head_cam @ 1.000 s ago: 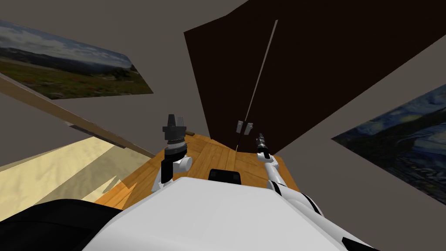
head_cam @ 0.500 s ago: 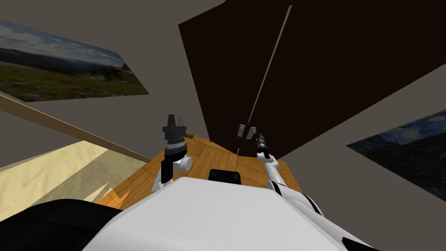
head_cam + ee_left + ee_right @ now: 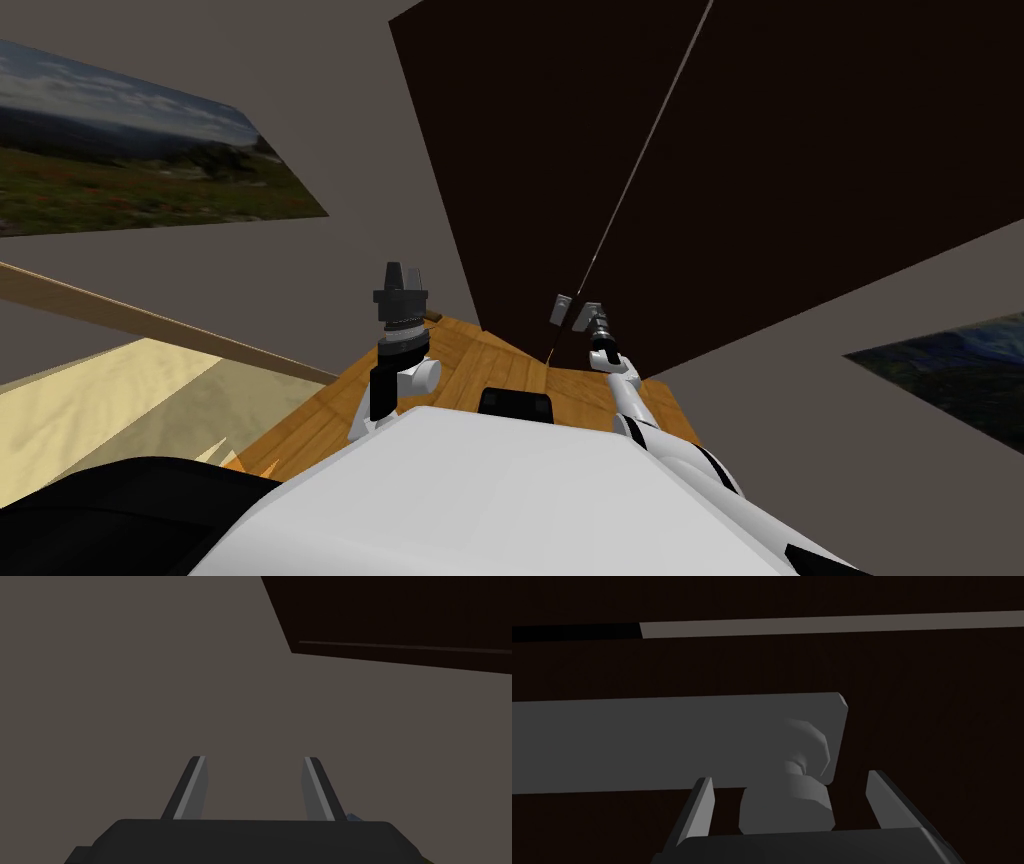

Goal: Pull the door open

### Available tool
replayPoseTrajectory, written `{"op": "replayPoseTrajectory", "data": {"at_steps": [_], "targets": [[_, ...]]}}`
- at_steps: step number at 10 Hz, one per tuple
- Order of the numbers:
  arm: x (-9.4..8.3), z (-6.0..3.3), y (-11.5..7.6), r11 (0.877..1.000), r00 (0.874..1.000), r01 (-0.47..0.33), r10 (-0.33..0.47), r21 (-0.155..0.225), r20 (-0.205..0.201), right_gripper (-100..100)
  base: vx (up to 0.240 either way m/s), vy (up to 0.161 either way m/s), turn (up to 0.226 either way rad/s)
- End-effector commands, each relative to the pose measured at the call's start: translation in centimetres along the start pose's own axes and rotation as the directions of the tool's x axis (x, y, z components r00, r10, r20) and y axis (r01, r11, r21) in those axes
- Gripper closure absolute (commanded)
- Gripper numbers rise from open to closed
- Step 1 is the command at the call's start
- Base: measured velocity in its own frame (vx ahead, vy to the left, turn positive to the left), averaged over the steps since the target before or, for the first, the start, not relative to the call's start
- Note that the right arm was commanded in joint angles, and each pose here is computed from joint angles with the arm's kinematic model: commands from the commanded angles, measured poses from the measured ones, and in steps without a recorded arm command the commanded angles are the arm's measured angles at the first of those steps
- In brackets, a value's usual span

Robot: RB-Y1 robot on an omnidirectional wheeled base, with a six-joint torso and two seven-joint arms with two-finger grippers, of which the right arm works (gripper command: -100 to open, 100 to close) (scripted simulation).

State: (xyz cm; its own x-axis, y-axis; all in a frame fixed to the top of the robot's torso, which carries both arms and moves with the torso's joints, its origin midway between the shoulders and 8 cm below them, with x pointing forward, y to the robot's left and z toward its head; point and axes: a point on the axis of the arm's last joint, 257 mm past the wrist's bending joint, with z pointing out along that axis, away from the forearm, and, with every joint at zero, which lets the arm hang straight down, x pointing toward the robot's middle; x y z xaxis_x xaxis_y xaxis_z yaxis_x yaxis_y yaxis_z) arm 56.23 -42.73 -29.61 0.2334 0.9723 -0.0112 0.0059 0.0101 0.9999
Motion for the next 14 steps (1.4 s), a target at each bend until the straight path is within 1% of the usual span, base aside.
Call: {"op": "replayPoseTrajectory", "data": {"at_steps": [1,2,8,14], "targets": [[0.0,0.0,0.0,1.0,1.0,0.0,0.0,0.0,0.0,-100,0.09,0.015,0.002],[0.0,0.0,0.0,1.0,1.0,0.0,0.0,0.0,0.0,100,-0.011,-0.001,-0.002],[0.1,-0.06,-0.17,1.0,1.0,0.001,-0.001,0.003,-0.002,100,-0.029,-0.005,0.007],[0.01,-0.08,-0.17,1.0,1.0,0.001,-0.001,0.003,-0.001,100,-0.199,-0.03,0.01]]}}
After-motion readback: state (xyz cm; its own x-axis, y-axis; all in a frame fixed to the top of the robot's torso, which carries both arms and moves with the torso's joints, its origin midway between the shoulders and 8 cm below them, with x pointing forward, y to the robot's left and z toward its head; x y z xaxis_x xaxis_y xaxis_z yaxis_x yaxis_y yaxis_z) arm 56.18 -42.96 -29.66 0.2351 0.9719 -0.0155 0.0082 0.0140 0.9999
